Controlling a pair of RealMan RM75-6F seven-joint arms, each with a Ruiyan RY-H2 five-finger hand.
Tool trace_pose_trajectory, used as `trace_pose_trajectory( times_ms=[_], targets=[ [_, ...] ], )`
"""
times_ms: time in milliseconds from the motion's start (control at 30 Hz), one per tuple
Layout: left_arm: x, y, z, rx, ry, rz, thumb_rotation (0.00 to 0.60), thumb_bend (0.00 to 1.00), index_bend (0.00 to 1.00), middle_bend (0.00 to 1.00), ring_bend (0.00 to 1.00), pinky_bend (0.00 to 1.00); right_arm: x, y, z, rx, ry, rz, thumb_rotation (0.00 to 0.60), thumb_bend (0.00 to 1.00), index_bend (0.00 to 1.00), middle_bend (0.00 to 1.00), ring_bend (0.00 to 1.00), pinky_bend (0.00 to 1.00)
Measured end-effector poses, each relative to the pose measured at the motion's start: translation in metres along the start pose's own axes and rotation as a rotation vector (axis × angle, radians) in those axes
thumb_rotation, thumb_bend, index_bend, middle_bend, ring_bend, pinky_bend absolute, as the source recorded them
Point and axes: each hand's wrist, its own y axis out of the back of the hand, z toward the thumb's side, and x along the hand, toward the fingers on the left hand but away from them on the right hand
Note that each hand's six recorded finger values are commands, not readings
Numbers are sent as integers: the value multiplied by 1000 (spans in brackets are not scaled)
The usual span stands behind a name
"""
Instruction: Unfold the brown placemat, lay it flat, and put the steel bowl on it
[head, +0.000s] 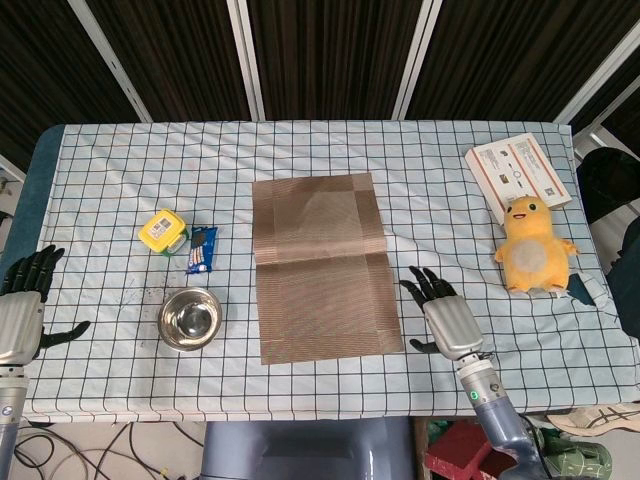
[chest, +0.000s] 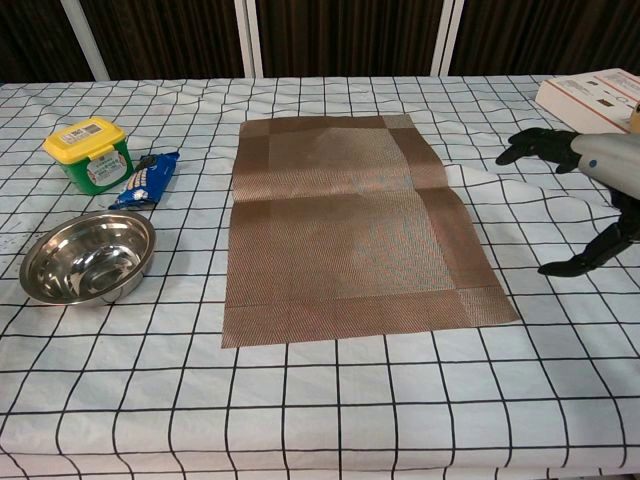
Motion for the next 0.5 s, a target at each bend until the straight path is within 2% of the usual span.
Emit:
trace_pose_trajectory(
  times_ms=[333, 500],
  targets=[
    [1, 2, -1, -9, 2, 7, 600, 0, 0, 22, 0, 36, -1, -31, 0, 116, 40, 36, 600, 31, 163, 0, 8, 157],
    [1, 2, -1, -10, 2, 9, 600, 0, 0, 22, 0, 36, 0, -41, -1, 109, 36, 53, 600, 31, 163, 0, 8, 157]
  ],
)
